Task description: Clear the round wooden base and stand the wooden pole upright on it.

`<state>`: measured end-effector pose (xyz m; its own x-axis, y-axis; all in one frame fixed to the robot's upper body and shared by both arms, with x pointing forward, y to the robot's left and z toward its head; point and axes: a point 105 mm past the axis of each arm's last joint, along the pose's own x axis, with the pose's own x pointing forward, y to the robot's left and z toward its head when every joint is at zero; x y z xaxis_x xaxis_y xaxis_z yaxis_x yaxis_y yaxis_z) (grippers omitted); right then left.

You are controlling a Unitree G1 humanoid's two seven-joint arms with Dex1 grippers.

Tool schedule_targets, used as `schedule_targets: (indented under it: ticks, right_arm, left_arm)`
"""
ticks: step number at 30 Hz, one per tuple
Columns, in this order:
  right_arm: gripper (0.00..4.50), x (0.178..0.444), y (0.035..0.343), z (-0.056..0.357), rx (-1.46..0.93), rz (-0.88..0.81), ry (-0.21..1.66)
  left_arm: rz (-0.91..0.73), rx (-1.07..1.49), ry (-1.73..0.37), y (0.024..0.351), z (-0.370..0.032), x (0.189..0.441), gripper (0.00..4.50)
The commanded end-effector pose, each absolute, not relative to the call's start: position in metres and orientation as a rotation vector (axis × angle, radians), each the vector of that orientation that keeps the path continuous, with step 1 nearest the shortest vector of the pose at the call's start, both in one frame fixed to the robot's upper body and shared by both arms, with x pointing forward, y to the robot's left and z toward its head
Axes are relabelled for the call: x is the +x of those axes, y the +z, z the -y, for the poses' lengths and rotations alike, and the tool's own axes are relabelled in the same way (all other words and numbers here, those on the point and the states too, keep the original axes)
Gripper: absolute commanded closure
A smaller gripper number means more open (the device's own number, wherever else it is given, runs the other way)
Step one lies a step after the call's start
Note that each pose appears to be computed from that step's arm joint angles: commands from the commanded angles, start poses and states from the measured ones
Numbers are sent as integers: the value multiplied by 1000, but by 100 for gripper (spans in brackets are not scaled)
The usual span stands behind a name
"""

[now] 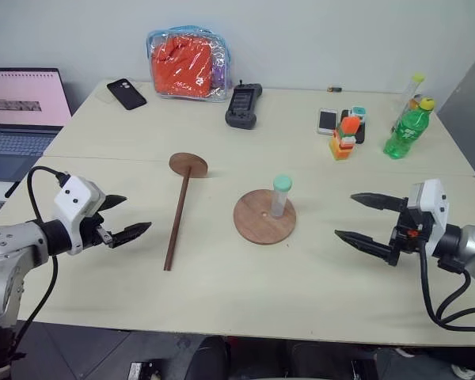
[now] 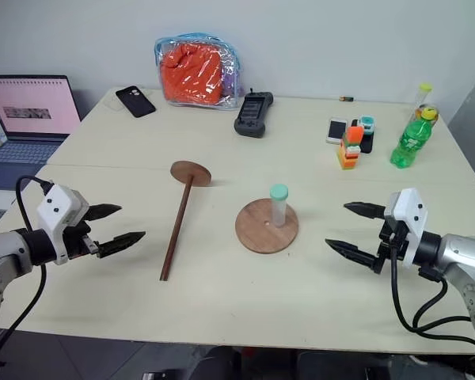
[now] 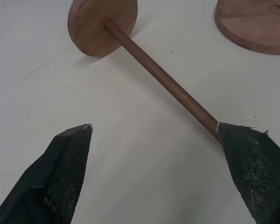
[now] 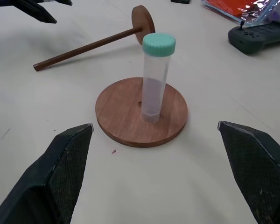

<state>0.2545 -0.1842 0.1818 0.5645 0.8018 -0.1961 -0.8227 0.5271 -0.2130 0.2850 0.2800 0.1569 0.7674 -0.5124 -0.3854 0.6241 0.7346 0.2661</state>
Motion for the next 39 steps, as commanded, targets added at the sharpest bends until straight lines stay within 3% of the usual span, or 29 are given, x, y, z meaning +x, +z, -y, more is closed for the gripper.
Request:
schedule_targets:
  ticks: [1,18,28,39]
  right_arm:
    - [0,249,191,188,-327,-57,960]
    - [0,248,183,201,-317,-78,885]
    - [0,249,182,179,-285,-30,894]
    - [0,292,149,123,-119,-31,861]
  left_arm:
    - [-258,424,-635,172,-282,283,6]
    - [-224,539,-735,189,-270,294,6]
    - [-132,538,-984,202,-208,292,6]
    - [-88,530,-1192,194,-155,301,6]
